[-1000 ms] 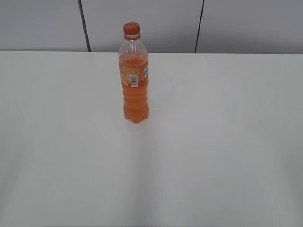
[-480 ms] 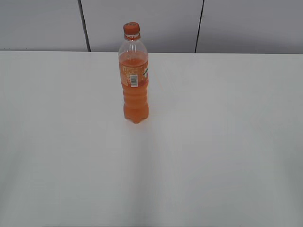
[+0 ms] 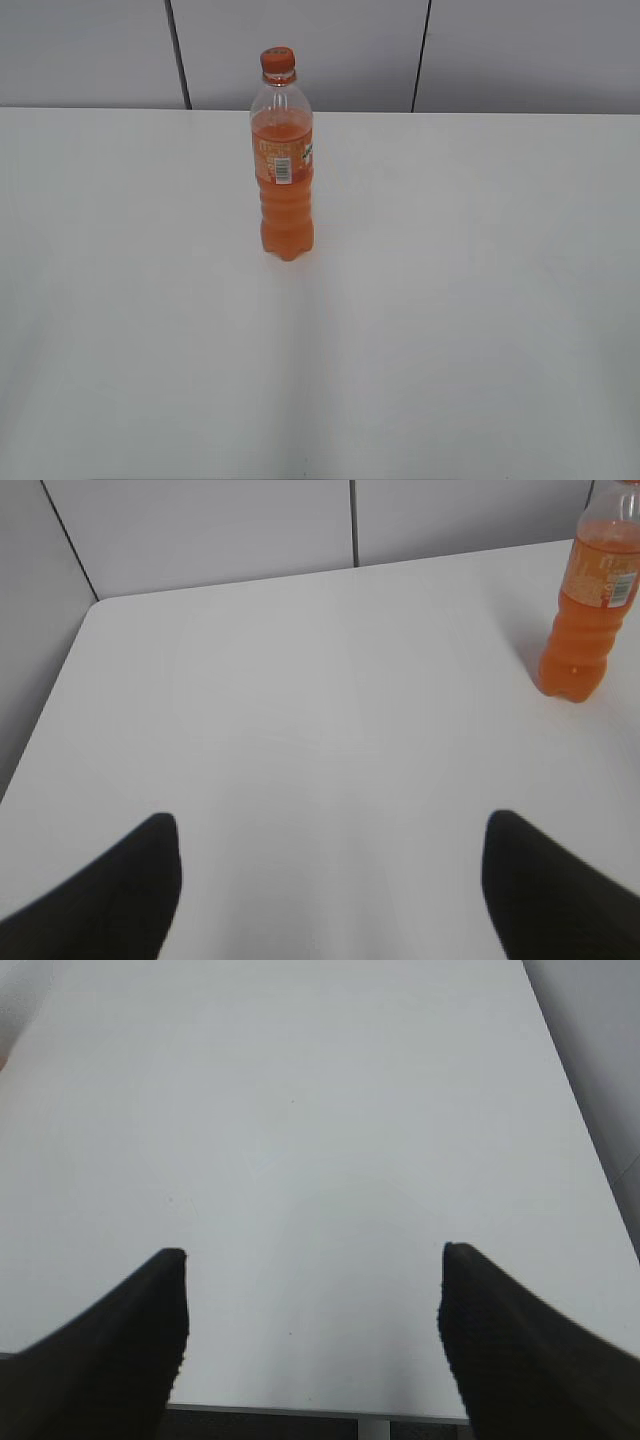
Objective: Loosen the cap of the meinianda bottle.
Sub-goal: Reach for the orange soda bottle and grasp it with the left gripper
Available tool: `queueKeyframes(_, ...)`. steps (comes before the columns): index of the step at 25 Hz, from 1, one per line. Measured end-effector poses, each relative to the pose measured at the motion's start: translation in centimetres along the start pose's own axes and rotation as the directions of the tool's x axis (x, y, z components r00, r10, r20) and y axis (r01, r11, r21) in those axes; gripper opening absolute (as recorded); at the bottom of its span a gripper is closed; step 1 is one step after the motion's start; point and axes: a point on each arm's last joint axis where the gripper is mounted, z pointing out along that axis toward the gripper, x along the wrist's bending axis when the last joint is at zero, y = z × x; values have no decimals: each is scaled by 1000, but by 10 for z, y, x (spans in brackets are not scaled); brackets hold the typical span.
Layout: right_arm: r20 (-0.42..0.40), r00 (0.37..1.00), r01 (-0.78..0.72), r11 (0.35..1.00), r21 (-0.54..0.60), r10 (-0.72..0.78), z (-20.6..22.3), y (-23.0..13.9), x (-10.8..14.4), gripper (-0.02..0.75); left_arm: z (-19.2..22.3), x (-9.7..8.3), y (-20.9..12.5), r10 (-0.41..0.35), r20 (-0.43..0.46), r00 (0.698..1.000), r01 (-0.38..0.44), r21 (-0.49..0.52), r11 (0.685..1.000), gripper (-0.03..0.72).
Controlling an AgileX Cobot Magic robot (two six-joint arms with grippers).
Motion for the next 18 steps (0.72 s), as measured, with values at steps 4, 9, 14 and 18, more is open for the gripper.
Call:
queueKeyframes(4,0,1000,0,1000,0,0,0,0,0,586,0,1,0,4,-7,1000,-4,1,1000,562)
queueKeyframes(9,0,1000,0,1000,0,0,0,0,0,586,0,1,0,7,-12,1000,-7,-1,1000,562)
queueKeyframes(14,0,1000,0,1000,0,0,0,0,0,586,-3,2,10,7,-19,1000,-9,-94,996,562)
queueKeyframes(18,0,1000,0,1000,0,0,0,0,0,586,4,3,22,8,-22,1000,-11,-134,991,562)
